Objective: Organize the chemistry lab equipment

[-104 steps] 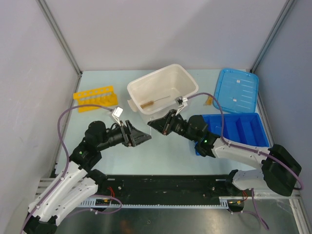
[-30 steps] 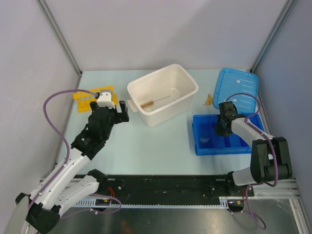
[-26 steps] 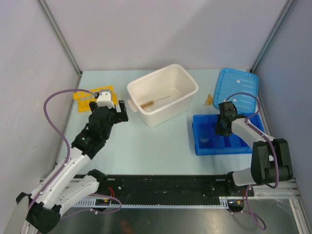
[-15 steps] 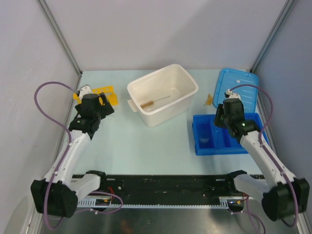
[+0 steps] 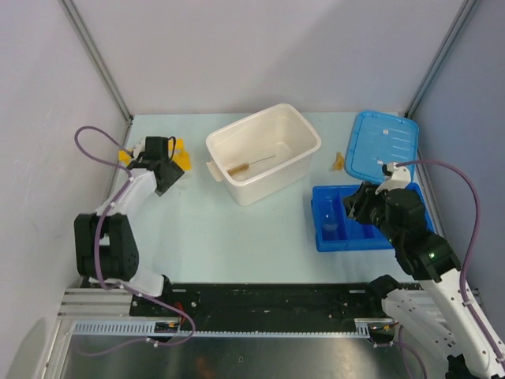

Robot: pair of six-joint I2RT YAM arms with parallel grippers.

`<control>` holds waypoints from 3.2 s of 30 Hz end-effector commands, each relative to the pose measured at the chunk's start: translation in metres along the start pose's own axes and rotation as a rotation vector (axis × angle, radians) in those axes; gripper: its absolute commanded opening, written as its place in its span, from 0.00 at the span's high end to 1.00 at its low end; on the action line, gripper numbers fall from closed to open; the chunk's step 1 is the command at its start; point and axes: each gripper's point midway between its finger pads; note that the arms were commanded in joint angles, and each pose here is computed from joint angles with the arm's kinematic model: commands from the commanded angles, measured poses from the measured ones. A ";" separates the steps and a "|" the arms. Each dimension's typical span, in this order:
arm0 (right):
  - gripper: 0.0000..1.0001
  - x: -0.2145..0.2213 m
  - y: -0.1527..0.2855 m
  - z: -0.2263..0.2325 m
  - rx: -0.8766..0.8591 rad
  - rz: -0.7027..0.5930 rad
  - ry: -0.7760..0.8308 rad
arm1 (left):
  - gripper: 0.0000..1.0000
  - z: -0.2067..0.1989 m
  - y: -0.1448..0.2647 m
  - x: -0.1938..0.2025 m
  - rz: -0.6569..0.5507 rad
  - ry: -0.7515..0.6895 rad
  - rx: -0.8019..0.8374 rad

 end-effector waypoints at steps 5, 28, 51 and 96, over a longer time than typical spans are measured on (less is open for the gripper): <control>0.49 -0.011 0.018 -0.001 0.006 -0.052 -0.015 | 0.44 -0.031 -0.035 -0.011 0.027 0.158 -0.024; 0.47 -0.007 0.004 -0.007 0.028 -0.014 0.121 | 0.58 0.000 -0.086 0.040 0.131 0.236 -0.197; 0.46 -0.014 0.015 0.040 -0.206 -0.046 -0.040 | 0.88 0.028 0.009 0.046 0.074 0.079 -0.003; 0.66 -0.003 -0.061 0.294 -0.851 -0.011 -0.212 | 0.89 -0.086 0.287 0.154 0.067 -0.539 1.526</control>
Point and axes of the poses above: each gripper's point midway between its finger pads, its own y axis back along the fingers, its own z axis along the line the jaws close on, x = y × z, and after that the axes turned 4 degrees about y, right-handed
